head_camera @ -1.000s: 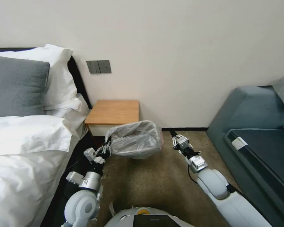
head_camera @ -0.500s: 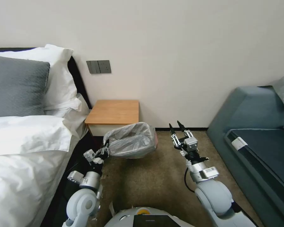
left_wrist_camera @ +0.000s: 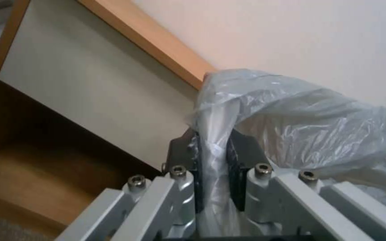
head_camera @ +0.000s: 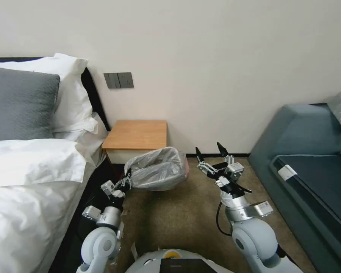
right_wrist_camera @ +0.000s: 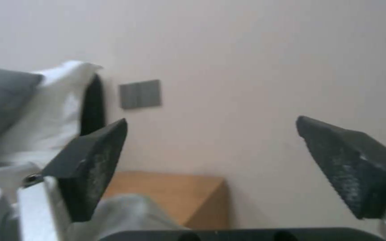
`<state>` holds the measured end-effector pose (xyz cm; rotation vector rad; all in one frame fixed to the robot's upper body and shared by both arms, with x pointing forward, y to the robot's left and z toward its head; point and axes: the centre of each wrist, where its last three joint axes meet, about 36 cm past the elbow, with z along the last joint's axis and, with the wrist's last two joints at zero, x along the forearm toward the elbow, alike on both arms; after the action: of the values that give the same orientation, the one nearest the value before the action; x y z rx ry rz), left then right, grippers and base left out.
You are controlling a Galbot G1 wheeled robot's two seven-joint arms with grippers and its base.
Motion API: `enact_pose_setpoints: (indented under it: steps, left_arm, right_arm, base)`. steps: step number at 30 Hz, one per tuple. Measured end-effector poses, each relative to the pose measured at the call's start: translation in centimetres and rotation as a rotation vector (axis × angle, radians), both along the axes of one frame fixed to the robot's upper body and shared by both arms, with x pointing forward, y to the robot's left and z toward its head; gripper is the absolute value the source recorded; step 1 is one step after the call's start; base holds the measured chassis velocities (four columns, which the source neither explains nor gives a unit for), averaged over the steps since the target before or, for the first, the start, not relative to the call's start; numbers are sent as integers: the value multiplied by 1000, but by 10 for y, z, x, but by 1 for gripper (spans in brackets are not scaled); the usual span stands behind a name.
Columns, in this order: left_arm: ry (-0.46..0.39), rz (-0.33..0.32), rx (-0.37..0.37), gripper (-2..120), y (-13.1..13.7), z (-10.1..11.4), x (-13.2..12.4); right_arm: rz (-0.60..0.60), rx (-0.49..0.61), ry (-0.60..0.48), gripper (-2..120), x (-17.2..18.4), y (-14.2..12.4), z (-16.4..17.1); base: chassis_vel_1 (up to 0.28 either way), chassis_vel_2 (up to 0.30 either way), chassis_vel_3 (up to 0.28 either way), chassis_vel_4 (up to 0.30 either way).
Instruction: Pick up the garbage bag from the table and place it over the trash can.
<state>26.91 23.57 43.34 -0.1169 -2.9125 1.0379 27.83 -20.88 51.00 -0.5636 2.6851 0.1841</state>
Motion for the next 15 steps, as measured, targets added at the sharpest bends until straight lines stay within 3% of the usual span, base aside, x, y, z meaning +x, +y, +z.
enact_pose_setpoints:
  steps: [6, 11, 15]
  left_arm:
    - [-15, -13, 49, 8, -3, 0, 3]
    - [-33, -33, 119, 8, -7, -1, 6]
    - [-33, -38, 175, 8, -8, -4, 6]
  right_arm:
    - [166, -11, -38, 97, 4, 1, 9]
    - [283, -98, -57, 80, 9, 0, 14]
    - [352, -84, -24, 72, 8, 4, 18]
  base:
    - [0, 0, 0, 0]
    - [0, 0, 0, 0]
    - [0, 0, 0, 0]
